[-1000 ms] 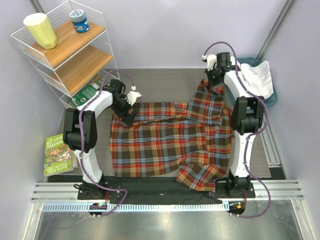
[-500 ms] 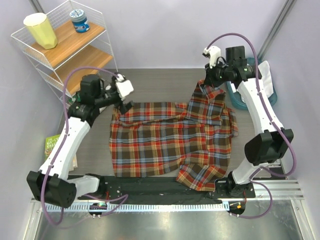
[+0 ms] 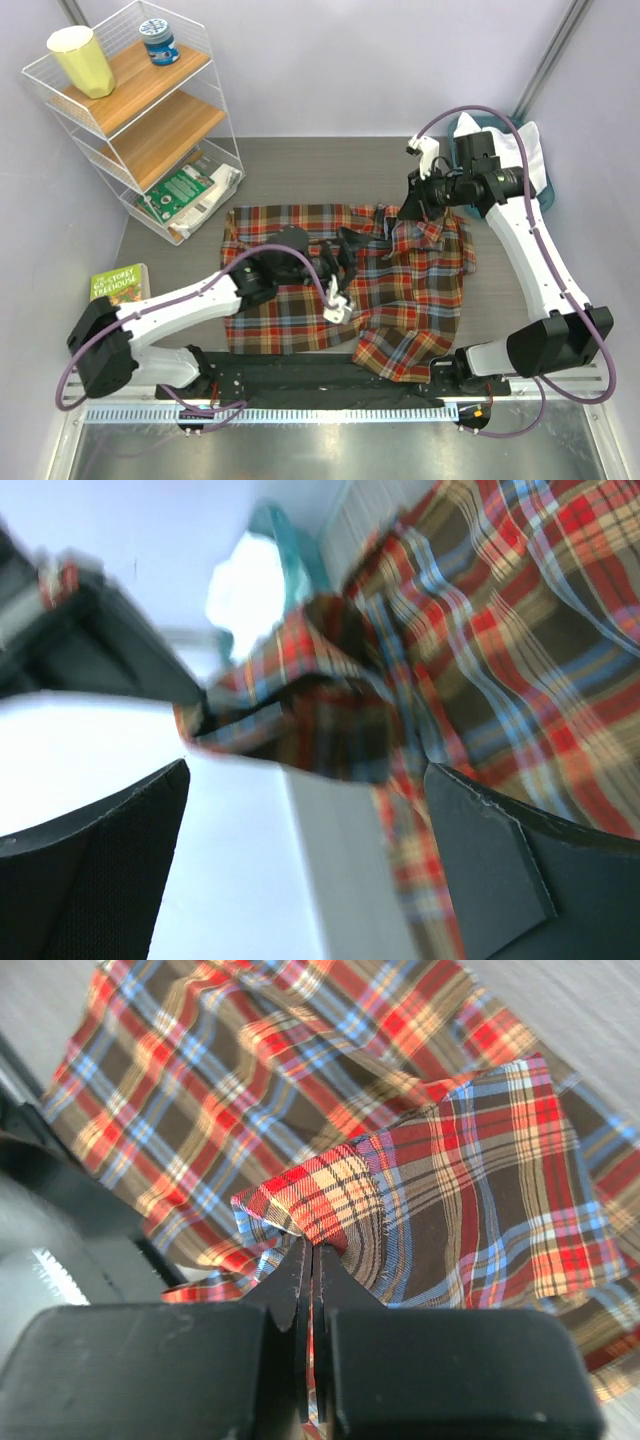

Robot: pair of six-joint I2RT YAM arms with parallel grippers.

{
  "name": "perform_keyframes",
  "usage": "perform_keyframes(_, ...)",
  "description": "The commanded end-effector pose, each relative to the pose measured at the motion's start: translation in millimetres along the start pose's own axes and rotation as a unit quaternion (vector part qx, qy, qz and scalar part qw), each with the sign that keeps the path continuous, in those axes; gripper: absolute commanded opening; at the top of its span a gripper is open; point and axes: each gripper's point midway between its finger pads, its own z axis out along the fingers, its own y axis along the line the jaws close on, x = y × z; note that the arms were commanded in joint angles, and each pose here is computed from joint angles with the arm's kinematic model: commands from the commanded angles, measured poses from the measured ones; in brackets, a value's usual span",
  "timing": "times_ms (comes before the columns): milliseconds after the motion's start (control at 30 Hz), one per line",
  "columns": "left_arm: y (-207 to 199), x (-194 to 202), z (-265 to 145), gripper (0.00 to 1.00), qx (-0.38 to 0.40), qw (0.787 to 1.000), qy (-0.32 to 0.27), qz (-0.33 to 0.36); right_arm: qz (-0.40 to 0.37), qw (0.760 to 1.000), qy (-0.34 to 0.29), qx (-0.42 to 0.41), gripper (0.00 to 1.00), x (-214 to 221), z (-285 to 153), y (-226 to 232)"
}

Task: Fold and stack the long sleeve shirts
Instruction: Fold the shirt

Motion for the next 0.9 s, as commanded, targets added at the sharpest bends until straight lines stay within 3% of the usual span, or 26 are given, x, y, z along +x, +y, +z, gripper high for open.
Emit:
perform_keyframes(0,41.9,-19.3,32.2,1.0,-0.083,0.979,-0.002,0.188,0.007,0.999,-0.009,-0.035,0.01,6.1,-4.1,20.7)
perform_keyframes(333,32.6,-13.4,88.6,1.0,-0.073,0.963,0.018,0.26,0.008,0.998,0.002,-0.065,0.01,25.6,-5.6,37.2)
perform_keyframes(500,30.2,-10.6,95.5,0.89,-0.066,0.959,0.025,0.276,0.01,0.997,0.01,-0.075,0.01,35.9,-5.7,45.3)
perform_keyframes(600,30.8,-16.1,97.9,0.66,-0.063,0.961,0.024,0.269,0.012,0.997,0.01,-0.08,0.01,38.3,-6.3,49.9)
perform_keyframes(633,30.1,-18.0,98.1,0.51,-0.057,0.962,0.025,0.265,0.012,0.997,0.009,-0.082,0.01,38.4,-6.7,51.2)
perform_keyframes(700,24.6,-21.9,100.4,0.32,-0.031,0.968,0.035,0.248,0.01,0.996,0.006,-0.087,0.01,36.4,-9.0,55.8)
perform_keyframes(733,22.3,-23.3,100.2,0.12,-0.022,0.97,0.039,0.24,0.009,0.996,0.004,-0.088,0.01,35.6,-9.8,57.0)
perform_keyframes(800,14.5,-32.6,96.1,0.0,0.009,0.976,0.041,0.214,0.007,0.996,-0.001,-0.084,0.01,32.8,-12.5,56.9)
perform_keyframes(867,16.2,-44.6,86.2,0.0,0.015,0.982,0.036,0.184,-0.003,0.997,-0.003,-0.077,0.12,29.1,-15.2,55.8)
